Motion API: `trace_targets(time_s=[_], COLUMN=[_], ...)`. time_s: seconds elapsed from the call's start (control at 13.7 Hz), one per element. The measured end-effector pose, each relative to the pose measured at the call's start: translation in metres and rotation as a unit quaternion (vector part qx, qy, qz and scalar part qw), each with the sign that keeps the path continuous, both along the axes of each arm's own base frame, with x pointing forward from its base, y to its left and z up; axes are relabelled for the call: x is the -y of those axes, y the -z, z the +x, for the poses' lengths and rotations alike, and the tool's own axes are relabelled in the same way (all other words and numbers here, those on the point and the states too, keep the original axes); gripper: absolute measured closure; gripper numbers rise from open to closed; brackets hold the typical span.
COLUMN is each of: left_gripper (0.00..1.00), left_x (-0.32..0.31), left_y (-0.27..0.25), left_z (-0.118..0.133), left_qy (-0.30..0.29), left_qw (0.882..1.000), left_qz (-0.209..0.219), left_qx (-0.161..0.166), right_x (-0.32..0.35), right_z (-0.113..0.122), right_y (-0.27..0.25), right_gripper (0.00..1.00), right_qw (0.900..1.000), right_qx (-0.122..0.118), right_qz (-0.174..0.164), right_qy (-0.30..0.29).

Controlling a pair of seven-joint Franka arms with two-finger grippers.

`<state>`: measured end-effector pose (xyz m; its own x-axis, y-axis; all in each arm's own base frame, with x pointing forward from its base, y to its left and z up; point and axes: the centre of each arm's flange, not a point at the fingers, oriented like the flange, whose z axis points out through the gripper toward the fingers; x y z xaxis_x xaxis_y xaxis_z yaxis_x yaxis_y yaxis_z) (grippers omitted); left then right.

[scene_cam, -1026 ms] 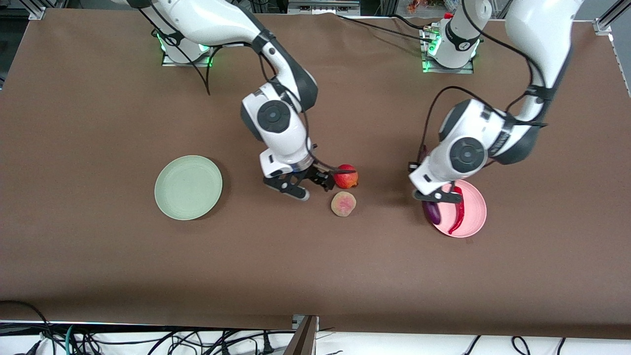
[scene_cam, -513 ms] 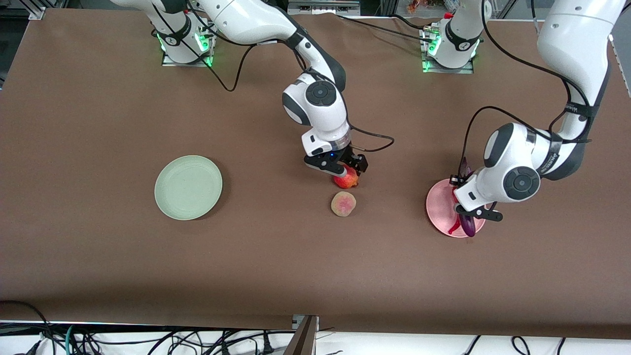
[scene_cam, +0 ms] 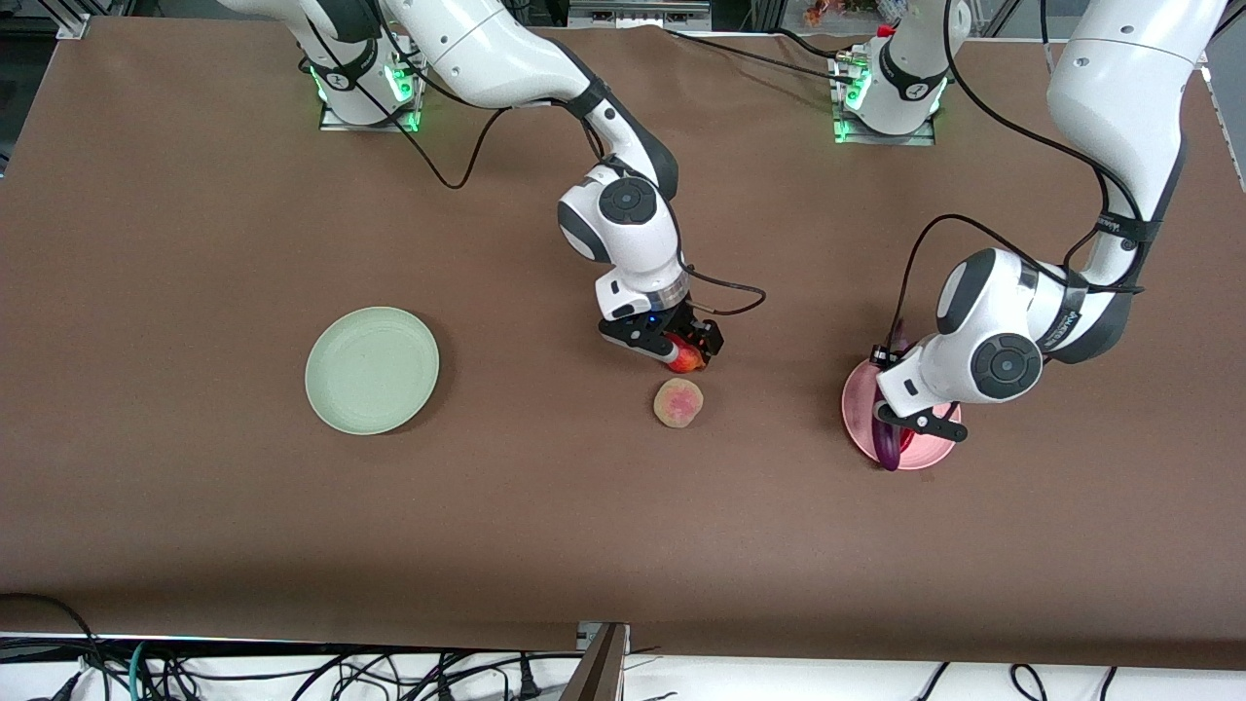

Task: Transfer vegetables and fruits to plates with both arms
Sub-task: 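Place the eggplant on the pink plate while the right gripper grasps the apple, then carry the apple with the right gripper while the left gripper withdraws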

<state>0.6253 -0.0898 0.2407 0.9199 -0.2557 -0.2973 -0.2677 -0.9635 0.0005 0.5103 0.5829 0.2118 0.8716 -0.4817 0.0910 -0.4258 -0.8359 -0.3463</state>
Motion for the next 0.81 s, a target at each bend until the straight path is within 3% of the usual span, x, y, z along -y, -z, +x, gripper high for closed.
trace_targets(time_s=[0.22,0.37,0.59,0.81], left_gripper=[0.02,0.00,0.00,0.00], left_x=[-0.003,-0.004,-0.005,0.005], left_y=[-0.002,-0.007,-0.044,-0.114], left_z=[0.002,0.005,0.009,-0.003], left_qy=[0.001,0.001,-0.001,-0.006], left_qw=[1.000,1.000,1.000,1.000], left_qz=[-0.001,-0.001,0.005,0.012], left_qx=[0.002,0.006,0.021,0.007], right_x=[-0.003,-0.006,-0.006,-0.007], right_z=[-0.005,-0.007,-0.008,-0.004], right_y=[0.010,0.010,0.010,0.004], right_gripper=[0.00,0.12,0.13,0.13], right_qw=[1.000,1.000,1.000,1.000], right_qx=[-0.003,-0.001,0.006,0.007], right_qz=[-0.002,-0.001,-0.007,-0.010], right_qy=[-0.002,-0.003,-0.010,-0.010])
